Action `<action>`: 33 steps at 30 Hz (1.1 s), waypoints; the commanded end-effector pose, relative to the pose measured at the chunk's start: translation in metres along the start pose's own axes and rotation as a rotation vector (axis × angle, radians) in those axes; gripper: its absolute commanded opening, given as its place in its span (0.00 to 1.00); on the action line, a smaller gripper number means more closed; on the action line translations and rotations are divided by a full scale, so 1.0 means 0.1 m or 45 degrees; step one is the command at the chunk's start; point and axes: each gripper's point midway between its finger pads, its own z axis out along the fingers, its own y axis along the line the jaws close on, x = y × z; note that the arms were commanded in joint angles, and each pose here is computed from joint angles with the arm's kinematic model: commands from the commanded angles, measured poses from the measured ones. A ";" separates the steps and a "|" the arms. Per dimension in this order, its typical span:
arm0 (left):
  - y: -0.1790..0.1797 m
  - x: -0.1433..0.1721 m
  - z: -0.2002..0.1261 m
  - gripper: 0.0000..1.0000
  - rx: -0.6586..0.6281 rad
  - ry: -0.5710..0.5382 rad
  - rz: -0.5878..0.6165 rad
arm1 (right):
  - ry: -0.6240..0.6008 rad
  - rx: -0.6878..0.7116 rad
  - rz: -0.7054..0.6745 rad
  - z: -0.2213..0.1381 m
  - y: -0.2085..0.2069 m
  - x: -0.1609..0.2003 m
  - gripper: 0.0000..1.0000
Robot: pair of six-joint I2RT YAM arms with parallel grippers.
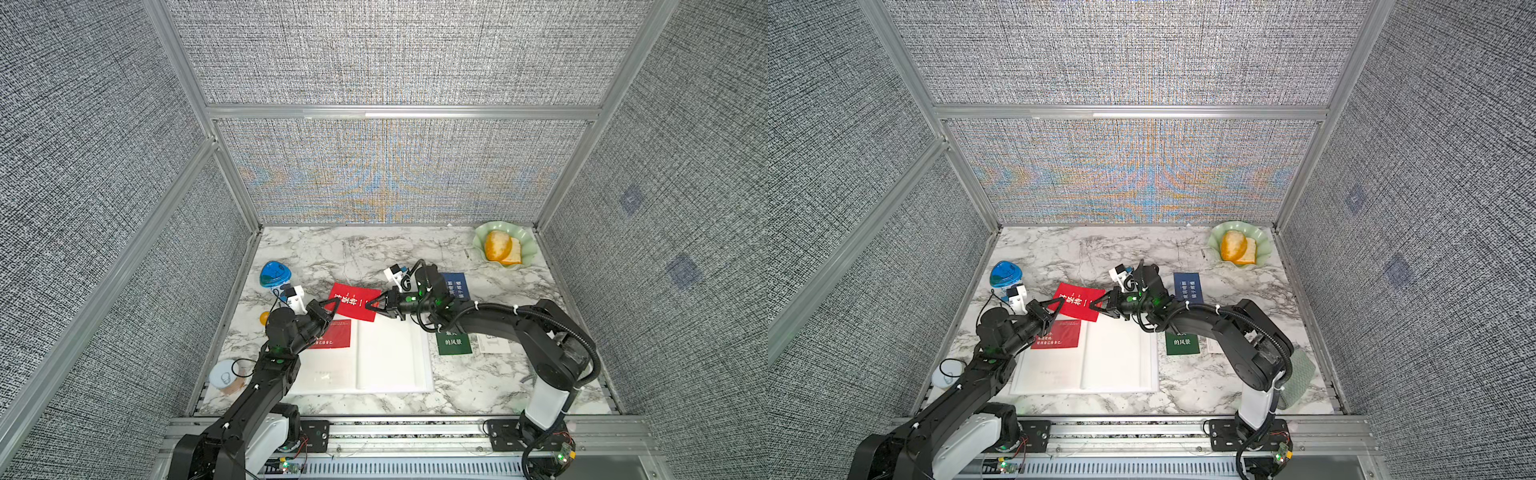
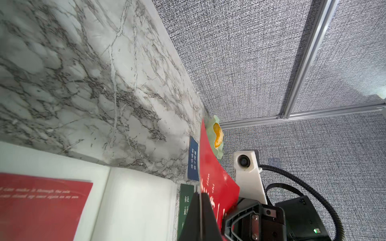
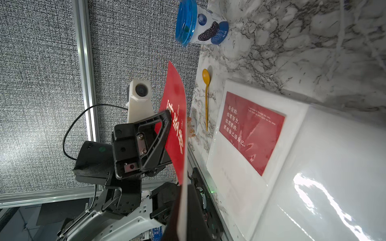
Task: Place the photos into the photo albums
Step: Pick up the photo at the center of the board.
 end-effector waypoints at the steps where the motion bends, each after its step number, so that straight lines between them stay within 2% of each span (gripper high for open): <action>1: 0.09 -0.02 0.01 0.18 -0.082 0.000 0.021 | -0.027 -0.028 -0.020 -0.01 0.10 -0.07 0.00; 4: 0.18 -0.05 0.01 0.31 -0.189 0.006 0.056 | -0.042 -0.011 -0.022 -0.06 0.08 -0.10 0.00; 5: 0.20 -0.06 0.01 0.32 -0.224 0.004 0.076 | -0.046 -0.004 -0.021 -0.09 0.07 -0.11 0.00; 9: 0.40 -0.16 -0.08 0.32 -0.420 -0.044 0.127 | -0.059 0.041 -0.013 -0.25 0.00 -0.13 0.00; 14: 0.70 -0.27 -0.29 0.33 -0.682 -0.114 0.207 | 0.001 0.207 -0.038 -0.38 -0.14 -0.02 0.00; 21: 0.99 -0.28 -0.56 0.34 -0.989 -0.071 0.295 | 0.077 0.428 -0.004 -0.47 -0.27 0.18 0.00; 28: 1.28 -0.20 -0.70 0.33 -1.170 -0.025 0.265 | 0.144 0.621 -0.072 -0.37 -0.14 0.45 0.00; 33: 1.40 -0.20 -0.79 0.33 -1.259 -0.029 0.262 | 0.192 0.698 -0.051 -0.29 -0.23 0.63 0.00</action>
